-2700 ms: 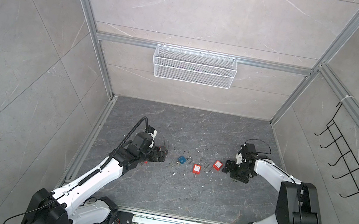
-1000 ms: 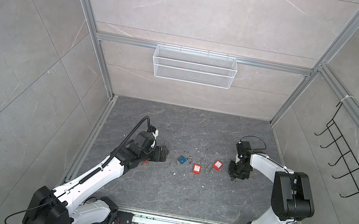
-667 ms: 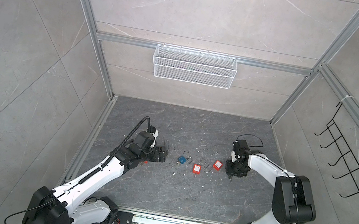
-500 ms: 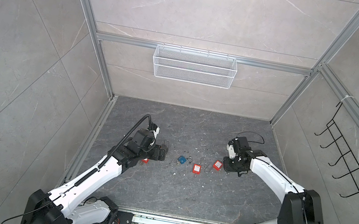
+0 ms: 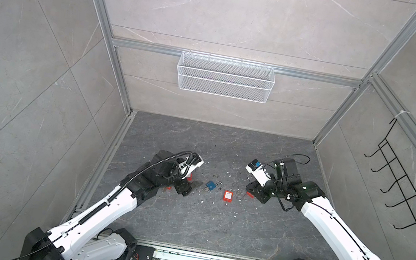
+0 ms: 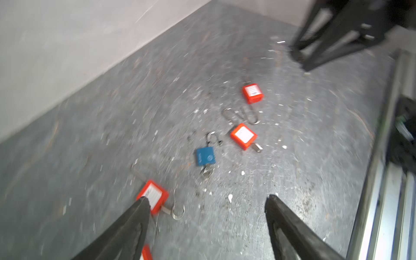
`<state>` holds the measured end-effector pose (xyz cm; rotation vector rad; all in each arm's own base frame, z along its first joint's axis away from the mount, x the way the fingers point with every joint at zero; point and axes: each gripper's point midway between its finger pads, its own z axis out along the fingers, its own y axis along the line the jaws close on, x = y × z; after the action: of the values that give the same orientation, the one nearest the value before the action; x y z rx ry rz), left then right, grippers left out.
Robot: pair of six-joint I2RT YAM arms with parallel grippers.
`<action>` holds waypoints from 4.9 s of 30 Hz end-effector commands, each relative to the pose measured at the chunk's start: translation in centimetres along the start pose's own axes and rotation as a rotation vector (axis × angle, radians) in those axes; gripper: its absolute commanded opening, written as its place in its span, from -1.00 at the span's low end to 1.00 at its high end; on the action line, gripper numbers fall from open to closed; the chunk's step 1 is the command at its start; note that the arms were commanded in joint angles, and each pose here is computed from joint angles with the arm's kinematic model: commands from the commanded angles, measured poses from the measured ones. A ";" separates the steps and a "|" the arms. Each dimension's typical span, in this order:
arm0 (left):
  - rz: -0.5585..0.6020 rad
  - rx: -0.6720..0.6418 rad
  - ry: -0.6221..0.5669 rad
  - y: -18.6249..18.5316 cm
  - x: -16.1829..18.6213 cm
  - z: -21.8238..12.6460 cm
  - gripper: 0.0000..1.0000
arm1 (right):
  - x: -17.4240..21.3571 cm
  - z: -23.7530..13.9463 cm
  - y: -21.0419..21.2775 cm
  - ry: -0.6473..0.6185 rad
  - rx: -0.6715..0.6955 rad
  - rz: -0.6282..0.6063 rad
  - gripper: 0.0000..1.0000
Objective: Lock with the key
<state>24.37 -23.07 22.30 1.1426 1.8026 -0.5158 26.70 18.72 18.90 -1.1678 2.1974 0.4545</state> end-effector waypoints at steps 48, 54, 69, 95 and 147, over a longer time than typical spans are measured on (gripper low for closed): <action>1.099 0.285 -0.303 -11.4 -5.4 4.7 -0.47 | -0.9 -1.7 12.4 0.025 -0.584 -0.277 -0.65; 1.105 0.305 -0.283 -11.6 -5.1 4.8 -0.68 | -0.9 -1.8 12.6 0.030 -0.590 -0.283 -0.65; 0.915 0.295 -0.239 -11.2 -6.2 3.6 -1.00 | -2.8 -2.7 11.4 -0.114 -0.438 -0.390 -0.06; 0.200 0.452 -0.151 -12.7 -6.2 0.3 -1.00 | -2.3 -4.2 11.4 -0.265 -0.294 -0.462 -0.18; 0.127 0.525 -0.174 -12.9 -4.9 0.2 -0.66 | -2.8 -3.7 13.6 -0.268 -0.441 -0.440 -1.00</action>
<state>14.27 -31.18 23.45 1.5075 1.5327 -0.9682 15.92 25.55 22.91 -1.6597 1.5998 0.8195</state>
